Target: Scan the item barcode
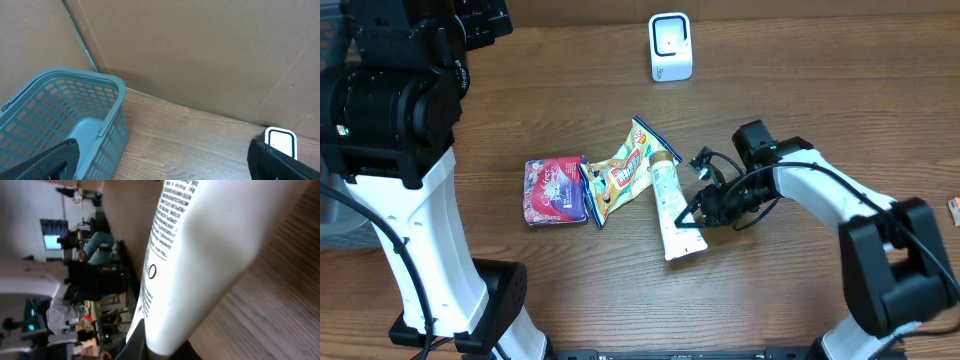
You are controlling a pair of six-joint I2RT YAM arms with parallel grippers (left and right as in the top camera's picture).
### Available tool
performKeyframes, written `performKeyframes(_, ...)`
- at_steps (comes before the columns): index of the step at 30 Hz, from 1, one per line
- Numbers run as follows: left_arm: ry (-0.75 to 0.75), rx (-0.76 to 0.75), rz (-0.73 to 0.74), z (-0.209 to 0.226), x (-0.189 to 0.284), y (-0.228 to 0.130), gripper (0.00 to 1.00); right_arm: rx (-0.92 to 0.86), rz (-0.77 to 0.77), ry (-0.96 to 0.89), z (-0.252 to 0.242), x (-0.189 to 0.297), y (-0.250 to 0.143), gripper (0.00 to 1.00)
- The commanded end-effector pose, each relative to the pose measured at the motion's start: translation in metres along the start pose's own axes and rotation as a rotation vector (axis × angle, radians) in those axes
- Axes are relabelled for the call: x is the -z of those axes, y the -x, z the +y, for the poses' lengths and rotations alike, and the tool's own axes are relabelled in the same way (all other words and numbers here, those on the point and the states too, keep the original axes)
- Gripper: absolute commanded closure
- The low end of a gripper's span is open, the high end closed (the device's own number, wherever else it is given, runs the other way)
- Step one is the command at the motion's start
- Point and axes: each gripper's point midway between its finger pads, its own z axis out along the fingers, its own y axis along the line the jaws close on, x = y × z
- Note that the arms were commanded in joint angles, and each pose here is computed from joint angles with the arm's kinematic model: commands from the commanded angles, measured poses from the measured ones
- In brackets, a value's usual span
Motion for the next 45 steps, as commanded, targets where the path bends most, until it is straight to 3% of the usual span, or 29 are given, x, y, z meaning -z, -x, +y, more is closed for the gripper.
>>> performKeyframes(1, 0.023, -0.017, 0.008, 0.003, -0.007, -0.001, 0.0, 0.297, -0.117, 0.131, 0.076, 0.03, 0.024, 0.96)
performKeyframes(10, 0.023, -0.017, 0.008, 0.003, -0.007, -0.001, 0.0, 0.487, -0.197, 0.144, 0.143, 0.061, 0.014, 0.96)
performKeyframes(16, 0.023, -0.017, 0.008, 0.003, -0.007, -0.001, 0.0, 0.497, -0.241, 0.143, 0.181, 0.079, 0.006, 0.96)
performKeyframes(28, 0.023, -0.017, 0.008, 0.003, -0.007, -0.001, 0.0, 0.446, -0.26, 0.138, 0.187, 0.084, 0.009, 0.96)
performKeyframes(30, 0.023, -0.017, 0.008, 0.003, -0.007, -0.001, 0.0, 0.406, -0.281, 0.018, 0.168, 0.083, 0.017, 0.96)
performKeyframes(35, 0.023, -0.017, 0.008, 0.003, -0.007, -0.001, 0.0, 0.279, -0.446, -0.504, 0.085, 0.114, 0.062, 0.96)
performKeyframes(40, 0.023, -0.017, 0.008, 0.003, -0.007, -0.001, 0.0, 0.385, -0.604, -0.617, 0.074, 0.135, 0.113, 0.96)
performKeyframes(45, 0.023, -0.017, 0.008, 0.003, -0.007, -0.001, 0.0, 0.384, -0.737, -0.731, 0.042, 0.15, 0.161, 0.96)
